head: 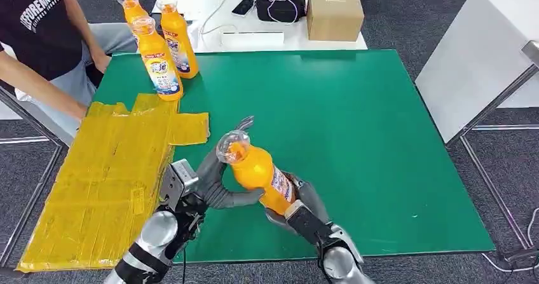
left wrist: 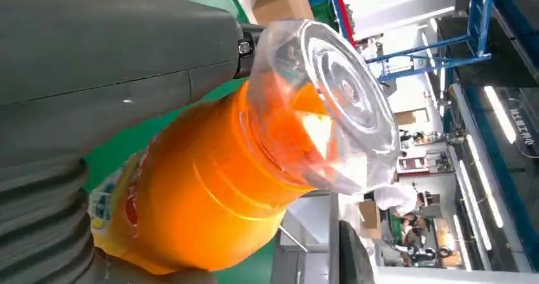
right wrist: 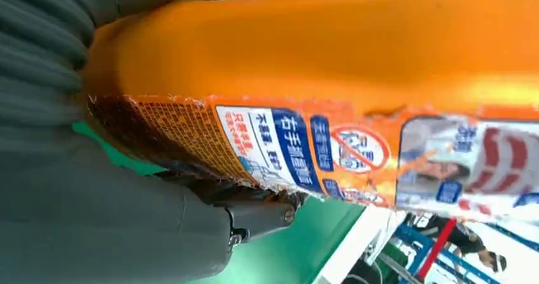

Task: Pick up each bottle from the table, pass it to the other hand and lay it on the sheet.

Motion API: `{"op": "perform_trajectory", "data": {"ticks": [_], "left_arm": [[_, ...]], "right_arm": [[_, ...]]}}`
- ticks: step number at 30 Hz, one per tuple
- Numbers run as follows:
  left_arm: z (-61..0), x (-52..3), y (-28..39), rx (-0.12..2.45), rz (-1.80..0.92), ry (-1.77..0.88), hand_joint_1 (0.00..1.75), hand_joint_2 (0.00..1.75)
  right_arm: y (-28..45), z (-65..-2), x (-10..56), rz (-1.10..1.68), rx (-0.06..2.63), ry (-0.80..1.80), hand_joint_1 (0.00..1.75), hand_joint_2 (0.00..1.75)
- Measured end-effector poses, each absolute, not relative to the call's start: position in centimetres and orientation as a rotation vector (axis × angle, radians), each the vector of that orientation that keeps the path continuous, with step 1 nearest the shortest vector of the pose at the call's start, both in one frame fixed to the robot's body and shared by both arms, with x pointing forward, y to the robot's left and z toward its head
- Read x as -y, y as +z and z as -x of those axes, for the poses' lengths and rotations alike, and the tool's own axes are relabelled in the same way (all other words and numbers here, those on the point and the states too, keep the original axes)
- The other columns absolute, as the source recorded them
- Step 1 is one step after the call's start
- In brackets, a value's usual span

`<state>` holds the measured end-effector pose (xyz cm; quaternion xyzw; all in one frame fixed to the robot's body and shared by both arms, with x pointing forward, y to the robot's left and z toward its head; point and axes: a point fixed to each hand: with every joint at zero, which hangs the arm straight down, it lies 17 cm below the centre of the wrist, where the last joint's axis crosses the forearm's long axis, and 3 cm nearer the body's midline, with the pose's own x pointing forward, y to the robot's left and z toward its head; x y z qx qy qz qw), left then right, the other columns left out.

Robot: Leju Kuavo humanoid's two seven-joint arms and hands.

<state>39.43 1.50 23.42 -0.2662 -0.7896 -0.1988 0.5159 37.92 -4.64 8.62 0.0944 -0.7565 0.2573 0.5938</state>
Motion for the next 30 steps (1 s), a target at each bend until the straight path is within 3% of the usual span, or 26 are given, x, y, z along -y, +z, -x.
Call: {"op": "perform_trajectory", "data": {"ticks": [30], "left_arm": [[-40.0,1.9,24.5,1.827,0.795,-0.454,0.0,1.75]], "right_arm": [[11.2,-37.8,-0.2,-0.371,1.808,0.548,1.73,1.75]]}}
